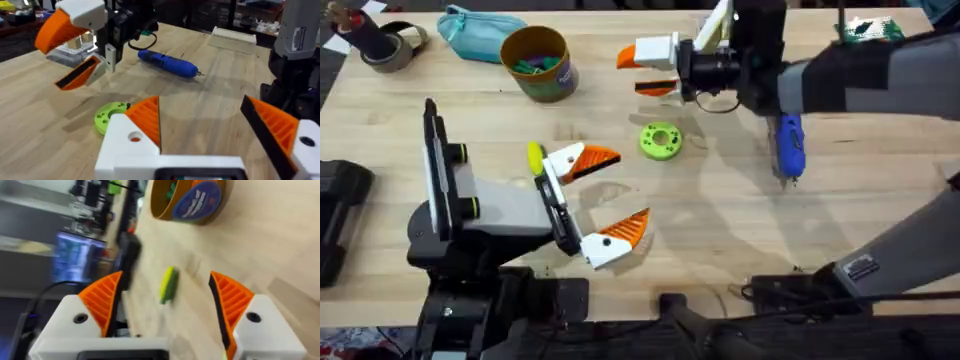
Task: Pick up the gripper from the table and insert it into the empty holder that is missing its gripper. Then pick up a screw, insert it into the mounting hole, and use the screwdriver to tighten it. Finally, clean up the table by picking up the vegetable and placing it into the bucket.
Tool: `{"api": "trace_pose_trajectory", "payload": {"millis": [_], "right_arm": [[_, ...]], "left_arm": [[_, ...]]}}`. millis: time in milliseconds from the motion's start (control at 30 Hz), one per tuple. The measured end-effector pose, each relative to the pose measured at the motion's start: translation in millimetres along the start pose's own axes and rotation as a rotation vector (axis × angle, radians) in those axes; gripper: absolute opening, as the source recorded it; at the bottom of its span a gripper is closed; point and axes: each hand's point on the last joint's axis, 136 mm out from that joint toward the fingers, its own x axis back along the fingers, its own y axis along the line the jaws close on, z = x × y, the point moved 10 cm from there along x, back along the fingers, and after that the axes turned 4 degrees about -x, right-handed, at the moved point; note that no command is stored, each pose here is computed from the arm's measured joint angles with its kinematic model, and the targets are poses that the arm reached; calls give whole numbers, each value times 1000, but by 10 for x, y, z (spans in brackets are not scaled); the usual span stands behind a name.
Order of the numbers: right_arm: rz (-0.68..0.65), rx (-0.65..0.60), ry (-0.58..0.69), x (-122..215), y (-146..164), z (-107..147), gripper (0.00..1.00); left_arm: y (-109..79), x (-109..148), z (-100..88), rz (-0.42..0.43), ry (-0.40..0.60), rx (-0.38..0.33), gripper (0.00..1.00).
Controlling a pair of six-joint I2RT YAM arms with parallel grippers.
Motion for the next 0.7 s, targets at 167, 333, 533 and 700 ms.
{"api": "trace_pose_trajectory", "payload": {"millis": [167,333,533,700], "right_arm": [[149,96,31,105,184,-63,995],[276,279,30,504,736,31,995],[457,446,34,1043,1197,383,995],[639,501,75,1342,1254,640,995]], "left_arm": [[0,0,0,0,0,-1,986],[0,0,0,0,0,-2,986],[0,0,0,0,0,-2,986],[0,0,1,0,0,-1,986]]}}
